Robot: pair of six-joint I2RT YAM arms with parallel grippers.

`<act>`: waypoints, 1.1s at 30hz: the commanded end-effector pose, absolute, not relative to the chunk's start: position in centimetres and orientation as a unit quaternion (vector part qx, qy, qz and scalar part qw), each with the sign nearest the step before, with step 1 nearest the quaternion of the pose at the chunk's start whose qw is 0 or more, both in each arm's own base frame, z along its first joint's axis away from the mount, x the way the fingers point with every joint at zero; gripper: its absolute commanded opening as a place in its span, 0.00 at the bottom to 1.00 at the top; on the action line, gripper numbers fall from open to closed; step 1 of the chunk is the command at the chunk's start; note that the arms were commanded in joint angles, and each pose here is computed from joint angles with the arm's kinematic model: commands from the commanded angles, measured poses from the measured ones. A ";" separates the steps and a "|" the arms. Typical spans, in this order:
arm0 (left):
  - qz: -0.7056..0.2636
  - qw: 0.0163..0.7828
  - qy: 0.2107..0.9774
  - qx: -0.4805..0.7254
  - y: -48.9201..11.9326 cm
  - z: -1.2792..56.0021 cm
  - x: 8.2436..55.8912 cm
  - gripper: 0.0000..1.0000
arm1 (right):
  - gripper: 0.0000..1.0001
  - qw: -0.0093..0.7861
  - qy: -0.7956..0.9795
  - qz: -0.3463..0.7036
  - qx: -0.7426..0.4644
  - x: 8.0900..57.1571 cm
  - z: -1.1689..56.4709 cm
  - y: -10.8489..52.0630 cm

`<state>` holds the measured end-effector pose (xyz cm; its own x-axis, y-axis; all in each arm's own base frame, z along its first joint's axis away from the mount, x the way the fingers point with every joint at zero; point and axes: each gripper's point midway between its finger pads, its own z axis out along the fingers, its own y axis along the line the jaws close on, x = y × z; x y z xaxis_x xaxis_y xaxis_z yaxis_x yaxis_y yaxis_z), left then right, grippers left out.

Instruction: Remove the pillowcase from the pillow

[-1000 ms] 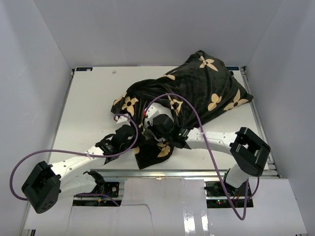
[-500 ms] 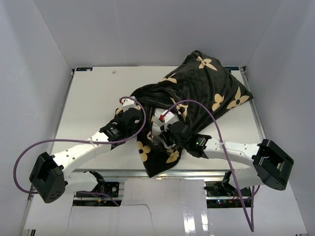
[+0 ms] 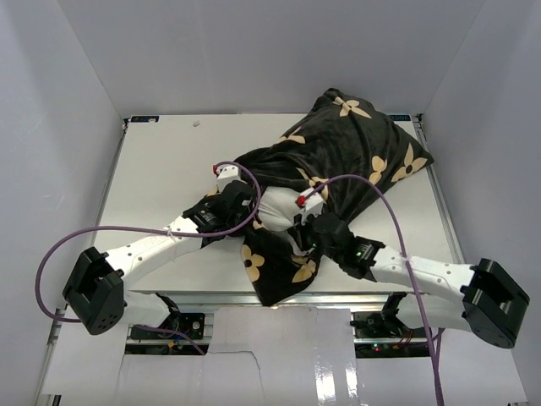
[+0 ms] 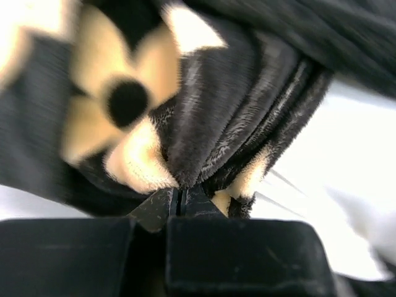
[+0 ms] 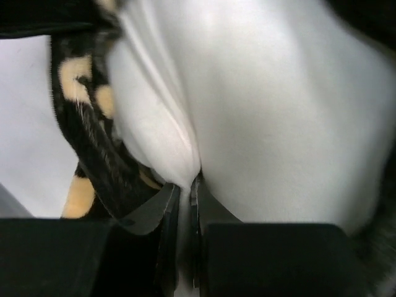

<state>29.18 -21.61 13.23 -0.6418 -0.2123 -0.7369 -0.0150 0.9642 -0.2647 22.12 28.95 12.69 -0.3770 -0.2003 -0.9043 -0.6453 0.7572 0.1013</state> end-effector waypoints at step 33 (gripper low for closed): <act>-0.036 0.378 0.905 -0.193 -10.3 7.9 32.3 0.00 | 0.08 0.648 0.723 0.214 -0.104 26.0 31.7 17.3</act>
<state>31.85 -13.03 8.30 -0.6376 -0.4302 -0.6390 -0.2877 0.9025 -0.3205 24.70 18.34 26.06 -0.2826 0.0466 -0.9581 -0.4576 0.8713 0.1774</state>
